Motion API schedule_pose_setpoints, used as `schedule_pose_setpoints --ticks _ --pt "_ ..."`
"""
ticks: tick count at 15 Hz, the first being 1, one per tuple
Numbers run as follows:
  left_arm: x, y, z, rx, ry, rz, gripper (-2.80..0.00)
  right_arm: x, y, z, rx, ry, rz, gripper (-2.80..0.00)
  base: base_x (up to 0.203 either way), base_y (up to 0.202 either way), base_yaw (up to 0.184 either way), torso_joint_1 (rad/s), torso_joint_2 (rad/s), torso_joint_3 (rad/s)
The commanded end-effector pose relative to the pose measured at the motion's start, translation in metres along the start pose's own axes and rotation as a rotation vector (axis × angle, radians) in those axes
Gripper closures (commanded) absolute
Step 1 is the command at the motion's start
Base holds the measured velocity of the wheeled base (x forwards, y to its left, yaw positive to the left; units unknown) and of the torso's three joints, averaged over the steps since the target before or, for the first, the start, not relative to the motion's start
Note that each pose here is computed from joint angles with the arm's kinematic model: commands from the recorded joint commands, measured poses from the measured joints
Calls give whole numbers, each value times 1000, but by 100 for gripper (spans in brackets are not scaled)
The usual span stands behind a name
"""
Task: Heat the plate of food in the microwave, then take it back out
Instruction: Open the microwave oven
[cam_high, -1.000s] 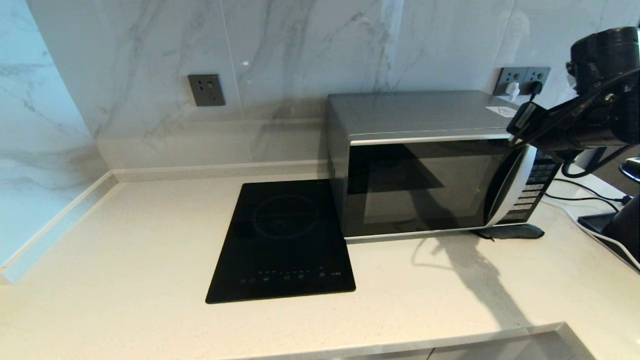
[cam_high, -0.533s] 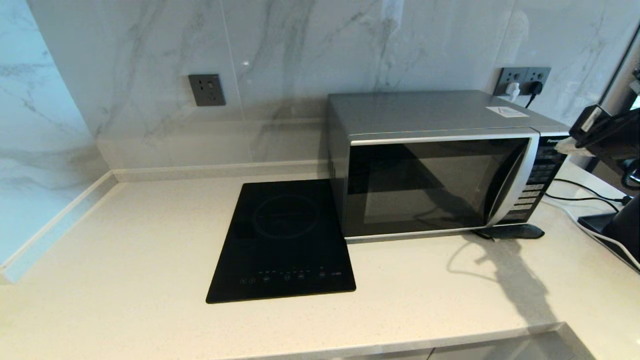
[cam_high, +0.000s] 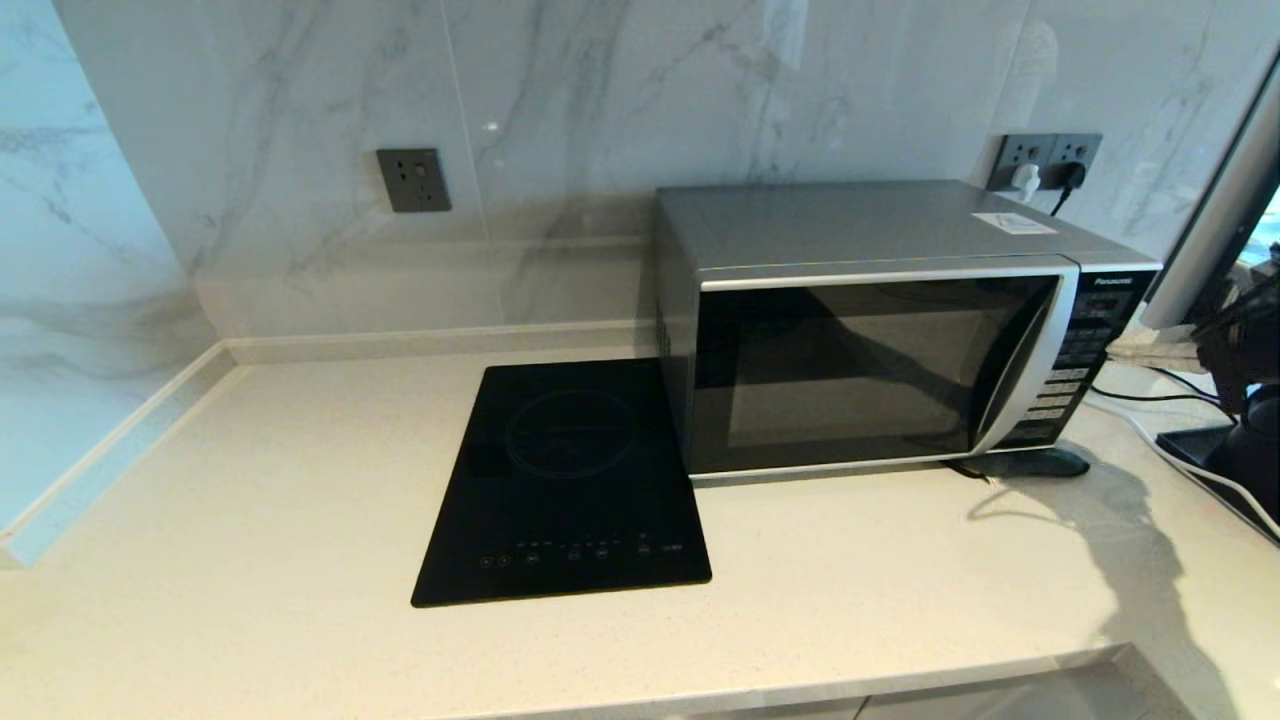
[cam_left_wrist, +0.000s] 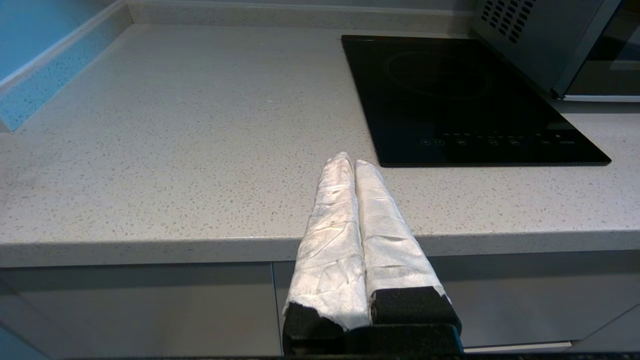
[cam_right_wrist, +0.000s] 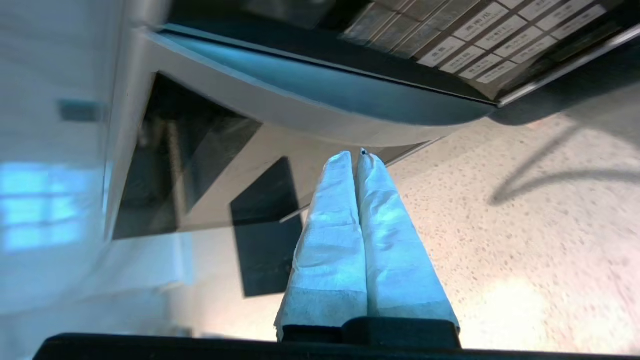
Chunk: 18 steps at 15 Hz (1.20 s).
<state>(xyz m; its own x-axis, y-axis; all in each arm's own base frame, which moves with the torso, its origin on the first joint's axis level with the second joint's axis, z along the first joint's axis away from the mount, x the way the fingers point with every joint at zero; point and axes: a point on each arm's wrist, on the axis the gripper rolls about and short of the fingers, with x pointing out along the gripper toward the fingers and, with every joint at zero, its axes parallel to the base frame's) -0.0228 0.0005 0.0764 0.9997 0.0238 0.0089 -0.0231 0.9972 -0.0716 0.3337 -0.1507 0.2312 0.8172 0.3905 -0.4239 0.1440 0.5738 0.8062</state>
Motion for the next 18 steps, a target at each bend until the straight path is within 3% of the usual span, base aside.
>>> schedule_pose_setpoints --ticks 1,5,18 --pt "0 0 0 -1 1 1 0 25 -47 6 76 55 16 0 0 0 0 0 0 0" --pt "0 0 0 -1 1 1 0 41 -90 2 80 36 2 0 0 0 0 0 0 0" --pt "0 0 0 -1 1 1 0 83 -139 5 105 28 -70 0 0 0 0 0 0 0"
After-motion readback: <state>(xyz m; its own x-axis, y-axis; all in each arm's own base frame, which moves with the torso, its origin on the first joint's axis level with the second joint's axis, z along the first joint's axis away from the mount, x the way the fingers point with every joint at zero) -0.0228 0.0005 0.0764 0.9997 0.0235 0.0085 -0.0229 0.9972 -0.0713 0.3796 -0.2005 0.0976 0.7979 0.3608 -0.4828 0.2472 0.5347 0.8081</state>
